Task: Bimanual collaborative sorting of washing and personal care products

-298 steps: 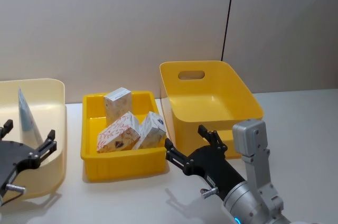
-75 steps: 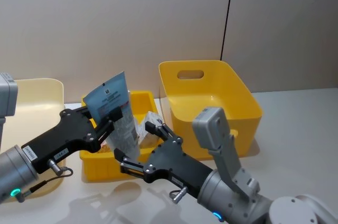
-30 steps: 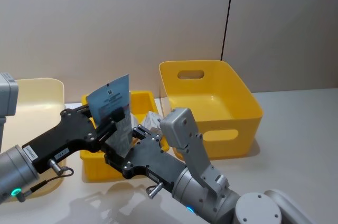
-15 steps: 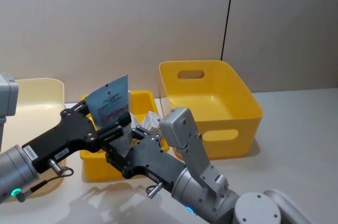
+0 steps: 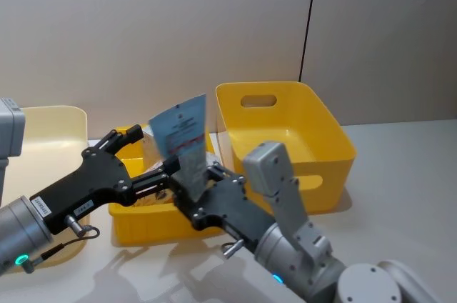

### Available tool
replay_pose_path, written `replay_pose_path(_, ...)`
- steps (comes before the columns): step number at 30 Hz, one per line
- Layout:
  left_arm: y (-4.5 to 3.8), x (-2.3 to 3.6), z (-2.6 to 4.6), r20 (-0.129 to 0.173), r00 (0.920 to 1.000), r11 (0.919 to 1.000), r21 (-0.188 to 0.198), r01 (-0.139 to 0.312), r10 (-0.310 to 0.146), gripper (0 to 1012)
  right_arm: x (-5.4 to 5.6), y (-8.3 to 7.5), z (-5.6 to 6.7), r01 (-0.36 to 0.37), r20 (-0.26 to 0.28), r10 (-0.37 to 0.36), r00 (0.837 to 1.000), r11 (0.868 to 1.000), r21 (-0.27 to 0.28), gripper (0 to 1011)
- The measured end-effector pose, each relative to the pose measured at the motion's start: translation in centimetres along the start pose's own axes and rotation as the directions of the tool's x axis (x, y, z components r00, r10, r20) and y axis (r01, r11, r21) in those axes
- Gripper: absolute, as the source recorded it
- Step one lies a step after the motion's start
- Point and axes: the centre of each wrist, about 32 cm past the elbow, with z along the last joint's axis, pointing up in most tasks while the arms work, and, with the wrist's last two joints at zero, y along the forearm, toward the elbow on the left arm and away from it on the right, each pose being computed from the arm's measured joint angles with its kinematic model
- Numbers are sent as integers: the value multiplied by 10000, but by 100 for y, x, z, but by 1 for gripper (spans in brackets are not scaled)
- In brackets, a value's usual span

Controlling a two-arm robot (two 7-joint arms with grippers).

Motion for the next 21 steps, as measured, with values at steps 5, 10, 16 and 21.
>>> replay_pose_path(5,0,0,0,0,10000,10000,1,0,0,1003,67,-85,1,613,78,-613,9981,9981,-18,507)
replay_pose_path(10,0,0,0,-1,10000,10000,0,0,0,1003,152,-165,7,1269,150,-1270,9918,9919,33,507)
replay_pose_path(16,0,0,0,0,10000,10000,0,0,0,1003,351,-252,28,2323,285,-2335,9719,9718,395,507)
replay_pose_path(21,0,0,0,0,10000,10000,-1,1,-1,1003,533,-253,44,2902,351,-2935,9553,9538,774,509)
